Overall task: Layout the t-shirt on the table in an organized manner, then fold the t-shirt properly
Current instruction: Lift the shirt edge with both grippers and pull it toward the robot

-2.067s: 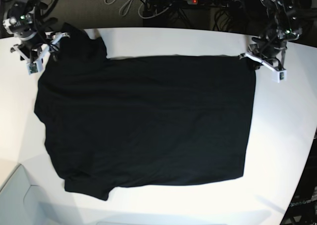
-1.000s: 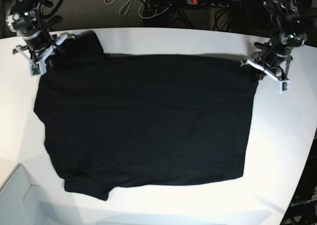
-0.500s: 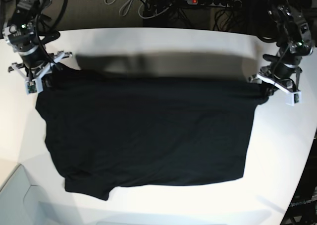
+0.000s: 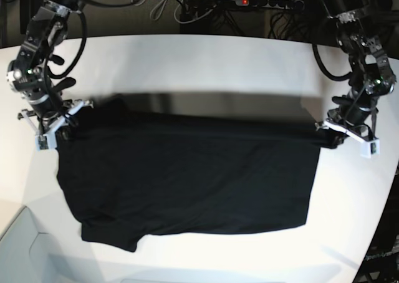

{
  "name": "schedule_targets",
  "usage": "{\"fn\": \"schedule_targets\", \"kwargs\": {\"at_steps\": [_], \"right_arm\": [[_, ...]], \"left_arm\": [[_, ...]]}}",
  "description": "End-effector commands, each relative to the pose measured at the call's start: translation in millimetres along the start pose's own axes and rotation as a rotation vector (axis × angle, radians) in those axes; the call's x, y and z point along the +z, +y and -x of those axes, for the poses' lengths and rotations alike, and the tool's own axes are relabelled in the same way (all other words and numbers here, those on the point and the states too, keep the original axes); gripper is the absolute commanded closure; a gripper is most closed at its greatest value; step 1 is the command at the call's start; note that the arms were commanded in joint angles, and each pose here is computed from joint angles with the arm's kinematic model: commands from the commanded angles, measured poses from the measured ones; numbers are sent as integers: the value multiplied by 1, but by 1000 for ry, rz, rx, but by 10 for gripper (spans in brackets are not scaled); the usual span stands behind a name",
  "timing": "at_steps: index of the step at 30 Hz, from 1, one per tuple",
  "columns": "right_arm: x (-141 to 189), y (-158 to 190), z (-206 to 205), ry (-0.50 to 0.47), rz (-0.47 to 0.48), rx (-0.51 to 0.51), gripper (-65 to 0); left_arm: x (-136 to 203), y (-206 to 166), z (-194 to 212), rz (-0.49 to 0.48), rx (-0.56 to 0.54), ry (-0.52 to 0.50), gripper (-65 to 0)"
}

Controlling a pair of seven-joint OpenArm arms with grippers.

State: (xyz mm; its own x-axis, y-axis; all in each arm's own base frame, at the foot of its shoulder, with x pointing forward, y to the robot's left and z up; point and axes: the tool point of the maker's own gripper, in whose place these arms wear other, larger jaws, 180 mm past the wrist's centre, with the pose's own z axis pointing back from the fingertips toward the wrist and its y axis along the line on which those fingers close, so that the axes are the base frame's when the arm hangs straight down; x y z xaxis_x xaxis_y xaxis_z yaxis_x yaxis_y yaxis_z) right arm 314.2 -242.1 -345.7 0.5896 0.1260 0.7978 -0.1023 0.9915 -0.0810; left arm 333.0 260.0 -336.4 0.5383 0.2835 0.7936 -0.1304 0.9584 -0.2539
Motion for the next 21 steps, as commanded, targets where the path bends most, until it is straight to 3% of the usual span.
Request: {"fn": "schedule_targets", "kwargs": {"at_steps": [1,6,14,21], "right_arm": [[-1,-4,-18,-54,2,14,0],[-17,-3,-29,-59,-21,3,0],[-33,-6,-40,-66,-35,-30,0],[-41,-10,-38,-50,-40,-44,0]], "left_arm": [[-1,1,-18,0,-7,-53,0],[-23,2,-21,13,41,-28,0],[-51,-27,-26,83,19,6,0],[-68,-14,-36,65,51,26,0]]}}
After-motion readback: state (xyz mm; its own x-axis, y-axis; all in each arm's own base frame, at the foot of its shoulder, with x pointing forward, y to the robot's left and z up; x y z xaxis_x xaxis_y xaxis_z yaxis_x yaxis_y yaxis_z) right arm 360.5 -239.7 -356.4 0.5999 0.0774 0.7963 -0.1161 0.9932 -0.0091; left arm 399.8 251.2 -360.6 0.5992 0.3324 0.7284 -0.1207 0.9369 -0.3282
